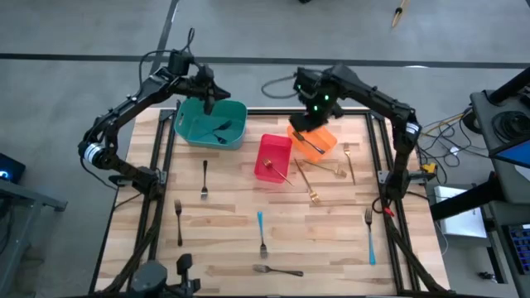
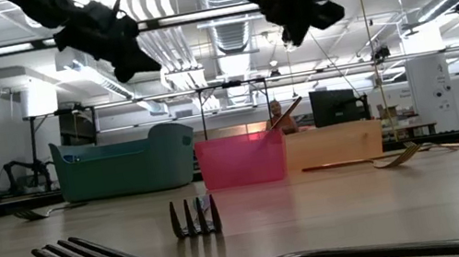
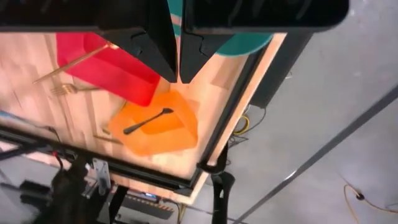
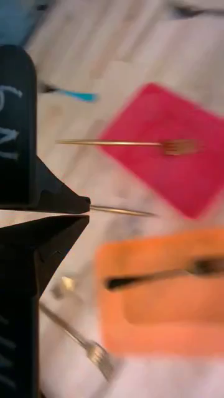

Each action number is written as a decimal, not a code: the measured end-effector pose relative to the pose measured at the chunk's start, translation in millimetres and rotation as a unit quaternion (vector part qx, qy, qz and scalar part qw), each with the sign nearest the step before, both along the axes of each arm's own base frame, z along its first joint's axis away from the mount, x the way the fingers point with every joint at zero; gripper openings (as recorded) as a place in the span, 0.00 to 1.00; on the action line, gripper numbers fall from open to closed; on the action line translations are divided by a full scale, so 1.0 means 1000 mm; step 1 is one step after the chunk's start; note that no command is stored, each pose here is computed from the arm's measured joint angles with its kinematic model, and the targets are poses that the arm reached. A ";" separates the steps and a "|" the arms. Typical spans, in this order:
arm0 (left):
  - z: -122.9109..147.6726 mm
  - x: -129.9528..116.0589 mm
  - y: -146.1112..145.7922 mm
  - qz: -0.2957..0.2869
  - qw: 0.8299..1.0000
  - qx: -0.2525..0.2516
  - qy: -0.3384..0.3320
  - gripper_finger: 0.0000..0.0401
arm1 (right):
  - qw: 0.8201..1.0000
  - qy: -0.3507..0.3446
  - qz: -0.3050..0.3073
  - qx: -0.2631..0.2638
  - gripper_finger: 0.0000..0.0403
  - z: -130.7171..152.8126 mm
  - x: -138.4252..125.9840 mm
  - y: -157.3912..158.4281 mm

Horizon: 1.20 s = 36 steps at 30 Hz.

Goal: Sort silverware by color (type)
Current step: Put the golden fork into the red bin

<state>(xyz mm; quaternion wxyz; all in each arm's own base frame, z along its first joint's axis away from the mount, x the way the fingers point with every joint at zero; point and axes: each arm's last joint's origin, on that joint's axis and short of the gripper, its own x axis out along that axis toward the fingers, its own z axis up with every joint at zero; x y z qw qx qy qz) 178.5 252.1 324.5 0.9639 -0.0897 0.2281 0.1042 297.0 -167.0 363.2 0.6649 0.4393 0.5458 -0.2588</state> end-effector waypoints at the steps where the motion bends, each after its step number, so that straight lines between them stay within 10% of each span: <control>1: 0.002 0.000 0.000 0.001 1.000 0.001 -0.002 0.00 | 1.000 0.003 0.009 0.018 0.02 -0.005 -0.002 0.005; 22: 0.008 0.003 0.009 0.022 0.998 0.055 0.014 0.00 | 0.966 0.138 -0.173 0.133 0.05 -0.104 -0.103 0.041; 36: 0.009 0.003 0.010 0.051 0.997 0.051 0.021 0.00 | 0.958 0.204 -0.189 0.068 0.14 -0.136 -0.106 0.037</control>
